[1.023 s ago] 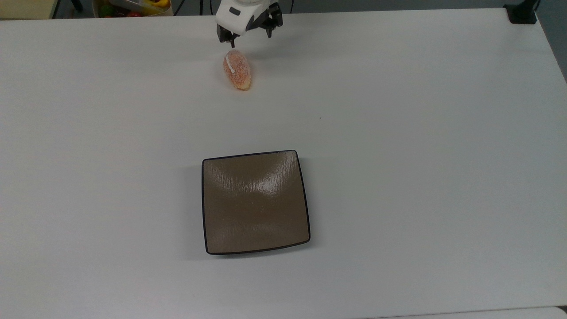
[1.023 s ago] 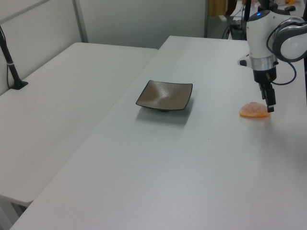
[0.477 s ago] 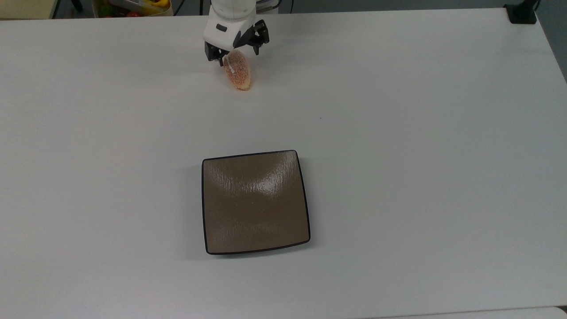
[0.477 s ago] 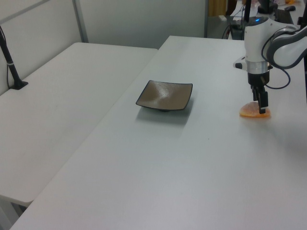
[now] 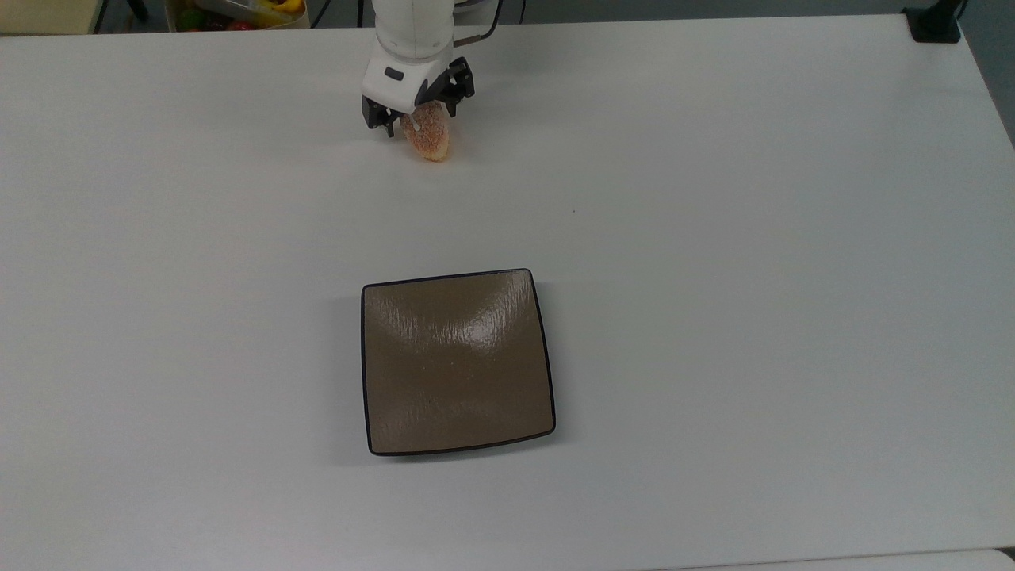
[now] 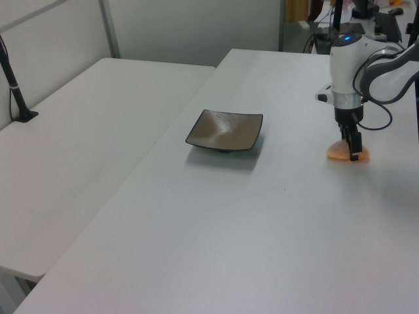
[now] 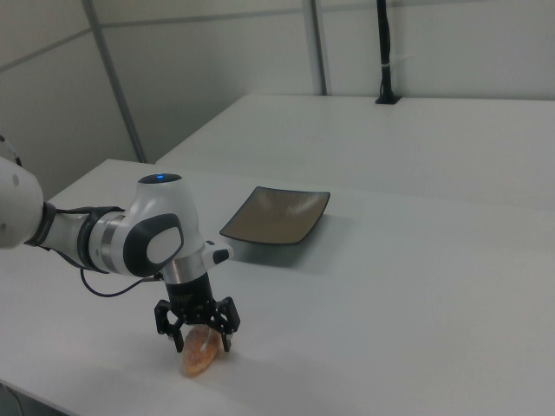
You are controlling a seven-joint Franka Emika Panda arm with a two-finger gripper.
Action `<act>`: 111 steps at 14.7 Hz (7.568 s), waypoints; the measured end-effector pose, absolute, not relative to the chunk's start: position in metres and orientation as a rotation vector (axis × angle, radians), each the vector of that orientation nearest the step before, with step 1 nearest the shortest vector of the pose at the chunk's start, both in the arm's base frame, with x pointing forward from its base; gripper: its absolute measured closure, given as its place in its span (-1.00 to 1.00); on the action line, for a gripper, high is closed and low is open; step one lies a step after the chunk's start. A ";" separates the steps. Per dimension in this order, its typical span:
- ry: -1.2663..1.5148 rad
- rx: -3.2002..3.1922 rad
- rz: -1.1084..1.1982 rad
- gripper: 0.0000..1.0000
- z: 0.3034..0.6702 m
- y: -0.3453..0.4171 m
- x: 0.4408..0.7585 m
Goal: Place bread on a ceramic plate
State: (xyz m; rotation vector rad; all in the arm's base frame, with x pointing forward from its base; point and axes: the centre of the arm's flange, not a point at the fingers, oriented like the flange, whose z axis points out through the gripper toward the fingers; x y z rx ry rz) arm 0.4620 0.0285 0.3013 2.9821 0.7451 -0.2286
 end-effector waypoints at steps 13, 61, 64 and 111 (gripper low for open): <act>0.748 2.981 -0.238 0.24 0.298 0.028 0.462; 0.643 2.935 0.693 0.68 0.333 0.095 0.739; 0.633 2.935 0.697 0.07 0.329 0.094 0.742; 0.183 3.149 0.200 -1.00 0.622 0.083 0.532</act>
